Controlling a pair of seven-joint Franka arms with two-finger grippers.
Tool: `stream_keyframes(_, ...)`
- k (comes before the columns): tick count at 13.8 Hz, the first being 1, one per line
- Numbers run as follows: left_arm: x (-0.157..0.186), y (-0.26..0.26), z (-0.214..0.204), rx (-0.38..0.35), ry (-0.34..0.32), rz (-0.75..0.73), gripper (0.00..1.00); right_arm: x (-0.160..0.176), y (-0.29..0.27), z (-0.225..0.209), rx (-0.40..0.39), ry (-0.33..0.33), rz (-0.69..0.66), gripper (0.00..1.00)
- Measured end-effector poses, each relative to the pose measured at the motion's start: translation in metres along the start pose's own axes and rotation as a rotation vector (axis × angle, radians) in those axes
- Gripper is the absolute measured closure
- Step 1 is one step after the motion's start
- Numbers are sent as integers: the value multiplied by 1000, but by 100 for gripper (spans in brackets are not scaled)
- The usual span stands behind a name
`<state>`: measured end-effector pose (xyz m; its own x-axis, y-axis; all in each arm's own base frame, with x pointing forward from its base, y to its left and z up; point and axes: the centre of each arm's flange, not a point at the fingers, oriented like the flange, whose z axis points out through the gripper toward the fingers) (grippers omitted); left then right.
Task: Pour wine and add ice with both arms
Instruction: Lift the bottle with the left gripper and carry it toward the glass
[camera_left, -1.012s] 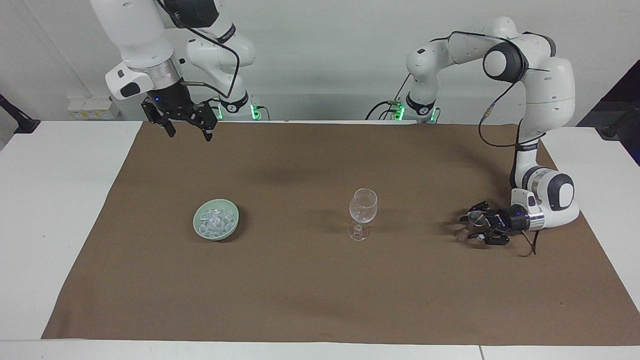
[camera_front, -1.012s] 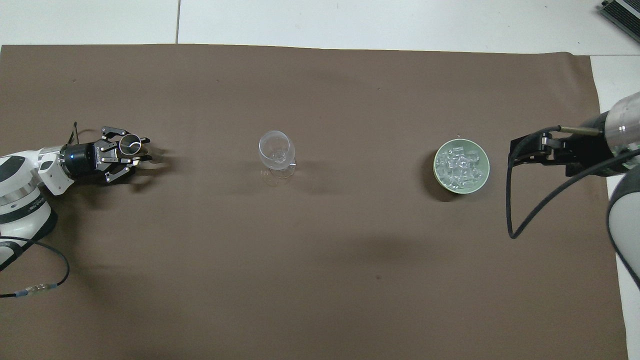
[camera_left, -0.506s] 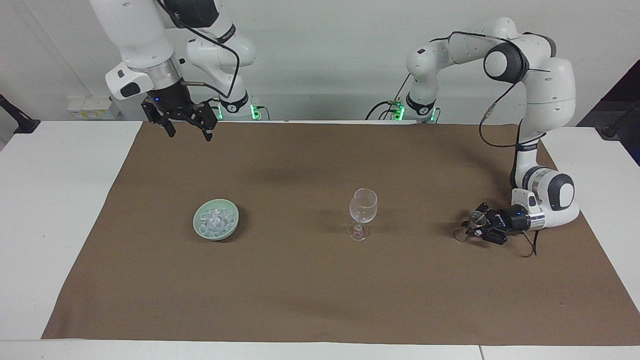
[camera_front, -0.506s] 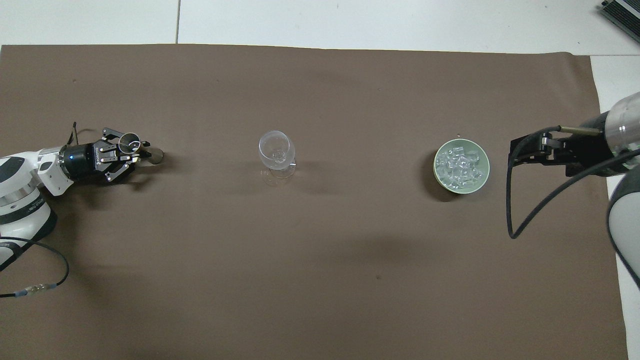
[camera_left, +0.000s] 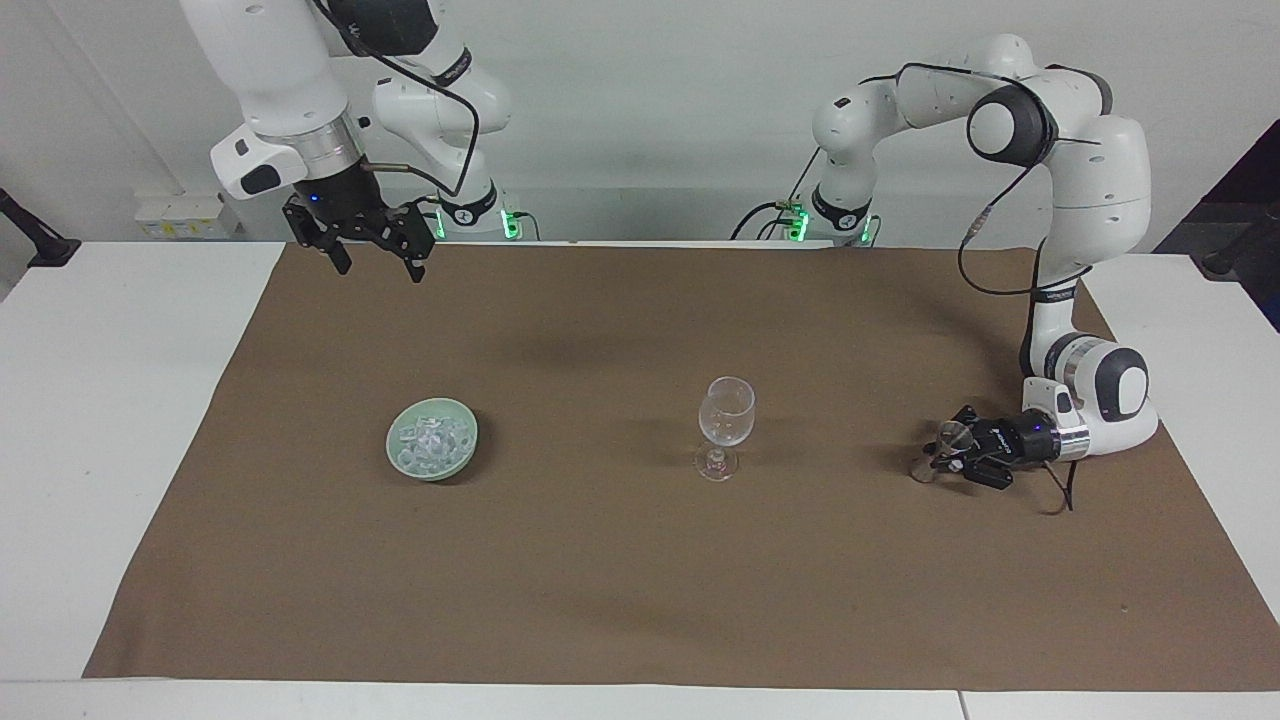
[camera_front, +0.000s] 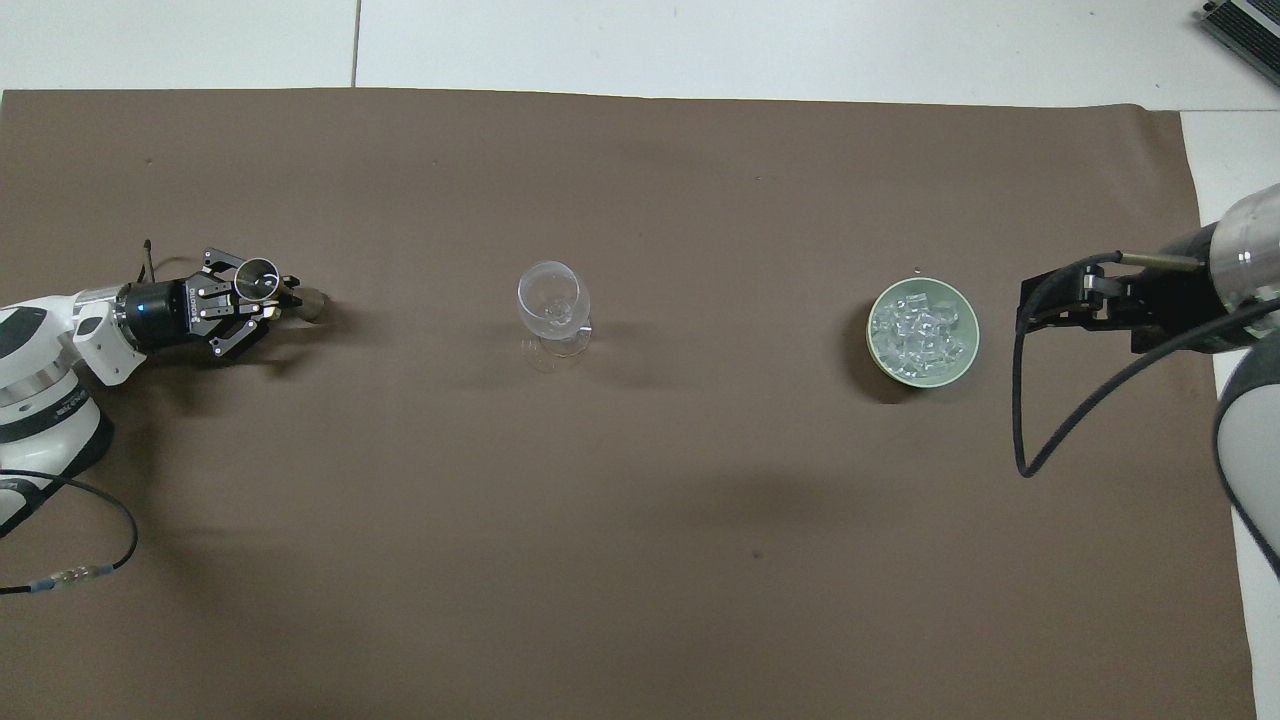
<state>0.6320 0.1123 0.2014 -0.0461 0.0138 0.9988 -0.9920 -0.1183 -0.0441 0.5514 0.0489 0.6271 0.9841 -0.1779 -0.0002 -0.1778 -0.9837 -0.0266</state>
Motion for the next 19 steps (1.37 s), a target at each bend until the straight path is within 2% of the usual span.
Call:
stream_keyframes(4, 52, -13, 14, -25, -18, 41, 79, 0, 0, 0, 0, 0, 0, 0)
stream_keyframes(8, 103, -19, 52, -70, -62, 13, 79, 0, 0, 0, 0, 0, 0, 0)
stream_keyframes(16, 131, -11, 141, -84, -194, -3, 79, 0, 0, 0, 0, 0, 0, 0)
stream_keyframes(19, 133, -3, 170, -70, -202, -12, 79, 0, 0, 0, 0, 0, 0, 0)
